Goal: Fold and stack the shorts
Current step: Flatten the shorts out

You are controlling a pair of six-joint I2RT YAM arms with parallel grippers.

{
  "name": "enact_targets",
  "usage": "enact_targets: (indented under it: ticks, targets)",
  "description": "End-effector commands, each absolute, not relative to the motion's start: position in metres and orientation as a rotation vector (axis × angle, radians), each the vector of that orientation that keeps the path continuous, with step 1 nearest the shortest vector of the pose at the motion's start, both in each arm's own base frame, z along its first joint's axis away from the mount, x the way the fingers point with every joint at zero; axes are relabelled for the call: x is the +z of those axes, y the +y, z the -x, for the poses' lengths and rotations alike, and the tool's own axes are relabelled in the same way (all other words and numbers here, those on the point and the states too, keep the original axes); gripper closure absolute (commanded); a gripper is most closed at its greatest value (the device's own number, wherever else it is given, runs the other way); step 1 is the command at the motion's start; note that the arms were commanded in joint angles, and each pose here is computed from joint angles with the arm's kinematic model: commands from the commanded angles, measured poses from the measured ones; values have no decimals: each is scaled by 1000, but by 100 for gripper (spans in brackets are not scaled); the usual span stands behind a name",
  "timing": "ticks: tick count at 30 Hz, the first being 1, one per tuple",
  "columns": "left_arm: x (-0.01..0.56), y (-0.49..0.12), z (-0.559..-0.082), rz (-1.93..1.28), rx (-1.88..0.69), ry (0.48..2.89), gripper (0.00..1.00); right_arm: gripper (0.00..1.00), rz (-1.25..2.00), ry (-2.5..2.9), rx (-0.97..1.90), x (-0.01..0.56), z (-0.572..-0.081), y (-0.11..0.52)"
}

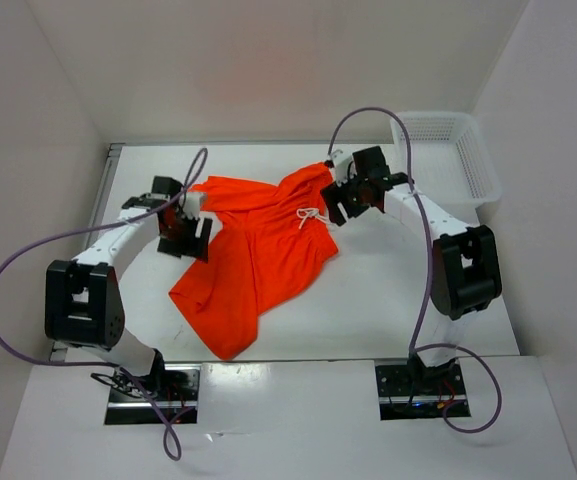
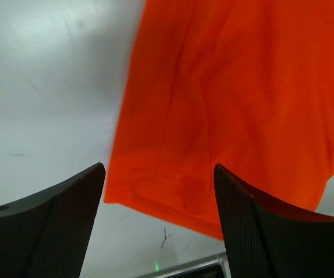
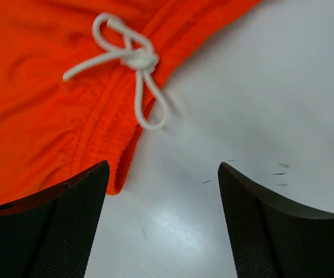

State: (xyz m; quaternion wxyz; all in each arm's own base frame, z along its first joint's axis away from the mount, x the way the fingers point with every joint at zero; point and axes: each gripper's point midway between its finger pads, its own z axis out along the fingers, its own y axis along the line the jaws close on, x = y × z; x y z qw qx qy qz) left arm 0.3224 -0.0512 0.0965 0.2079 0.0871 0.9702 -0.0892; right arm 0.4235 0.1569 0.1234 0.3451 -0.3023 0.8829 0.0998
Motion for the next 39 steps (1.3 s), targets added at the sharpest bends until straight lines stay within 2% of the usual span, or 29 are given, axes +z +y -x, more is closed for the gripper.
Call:
enact_targets:
  ticks: [1, 6, 9, 10, 11, 14, 15, 20, 23, 24, 26, 28, 30, 35, 39]
  targets:
    - [64, -43, -284, -249, -187, 2848, 18, 19, 896, 2365, 388, 98, -380, 167]
    - [40, -29, -272, -250, -60, 2906, 19, 23, 925, 2385, 407, 80, -368, 176]
    - [29, -31, -265, -280, -36, 2937, 25, 25, 930, 2397, 409, 70, -366, 184]
    - [27, -35, -263, -296, -51, 2945, 29, 26, 924, 2388, 393, 71, -370, 183]
    - [21, -34, -258, -298, -50, 2968, 38, 26, 908, 2412, 395, 66, -367, 186]
    - [9, -36, -248, -320, -51, 3010, 50, 29, 875, 2449, 352, 50, -373, 182]
    - [6, -36, -247, -321, -50, 3020, 58, 33, 859, 2455, 337, 47, -376, 181]
    - [1, -43, -246, -325, -113, 3035, 73, 38, 853, 2493, 285, 33, -377, 174]
    - [-9, -42, -241, -327, -113, 3079, 89, 48, 914, 2513, 321, 23, -360, 181]
    - [-16, -42, -237, -328, -112, 3108, 92, 62, 972, 2479, 332, 27, -357, 188]
    - [-18, -41, -236, -329, -112, 3120, 99, 77, 1043, 2502, 339, 17, -342, 186]
    - [-12, -42, -249, -326, -99, 3075, 100, 93, 1080, 2483, 304, 21, -340, 180]
    - [-2, -35, -269, -307, -43, 3023, 100, 100, 1134, 2463, 224, 25, -337, 167]
    - [53, -20, -348, -204, 6, 2836, 100, 100, 1261, 2490, 142, 24, -298, 137]
    - [58, -6, -382, -157, 72, 2785, 100, 100, 1279, 2500, 141, 25, -270, 123]
